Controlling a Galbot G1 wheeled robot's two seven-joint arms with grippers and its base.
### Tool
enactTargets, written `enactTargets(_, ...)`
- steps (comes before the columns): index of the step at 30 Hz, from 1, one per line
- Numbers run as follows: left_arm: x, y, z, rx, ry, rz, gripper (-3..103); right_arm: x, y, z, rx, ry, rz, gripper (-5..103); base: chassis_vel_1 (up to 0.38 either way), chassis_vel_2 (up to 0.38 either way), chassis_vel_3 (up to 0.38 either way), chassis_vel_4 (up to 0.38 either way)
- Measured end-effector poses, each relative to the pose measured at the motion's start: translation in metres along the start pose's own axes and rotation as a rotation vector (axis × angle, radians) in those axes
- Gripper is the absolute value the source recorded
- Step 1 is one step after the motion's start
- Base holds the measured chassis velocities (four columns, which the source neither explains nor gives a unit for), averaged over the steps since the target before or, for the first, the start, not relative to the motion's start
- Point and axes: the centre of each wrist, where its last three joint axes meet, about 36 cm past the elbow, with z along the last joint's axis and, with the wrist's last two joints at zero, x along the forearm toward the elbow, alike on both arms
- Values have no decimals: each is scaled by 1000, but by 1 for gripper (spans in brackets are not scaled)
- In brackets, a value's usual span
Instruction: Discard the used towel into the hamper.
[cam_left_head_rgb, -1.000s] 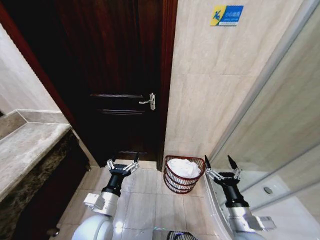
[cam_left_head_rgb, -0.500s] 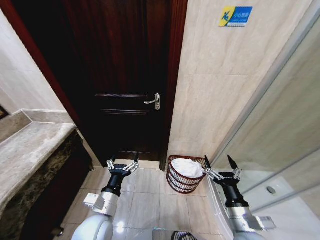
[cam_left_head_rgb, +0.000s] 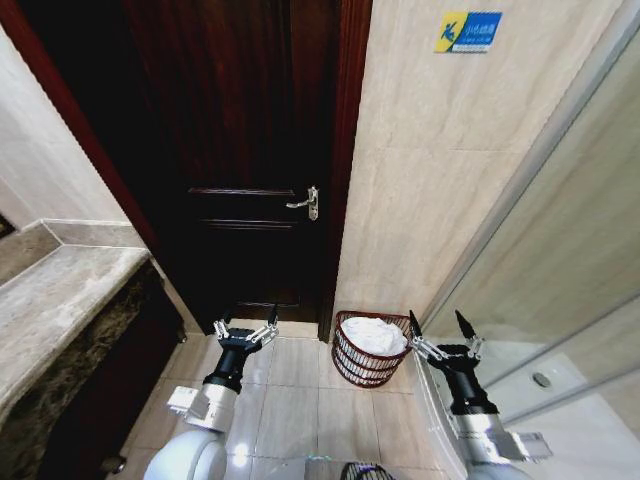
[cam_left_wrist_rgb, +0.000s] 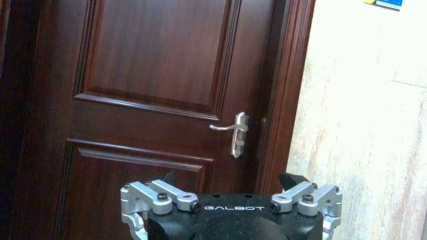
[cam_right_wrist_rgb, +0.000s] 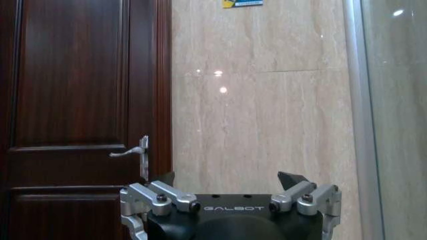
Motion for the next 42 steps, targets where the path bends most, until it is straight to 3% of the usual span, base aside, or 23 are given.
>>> enactTargets(22,0,0,0,0,0,0,100,0,0,0,0,0,0,100,0,0,0,0)
enactTargets(42,0,0,0,0,0,0,100,0,0,0,0,0,0,100,102,-112,-108,106)
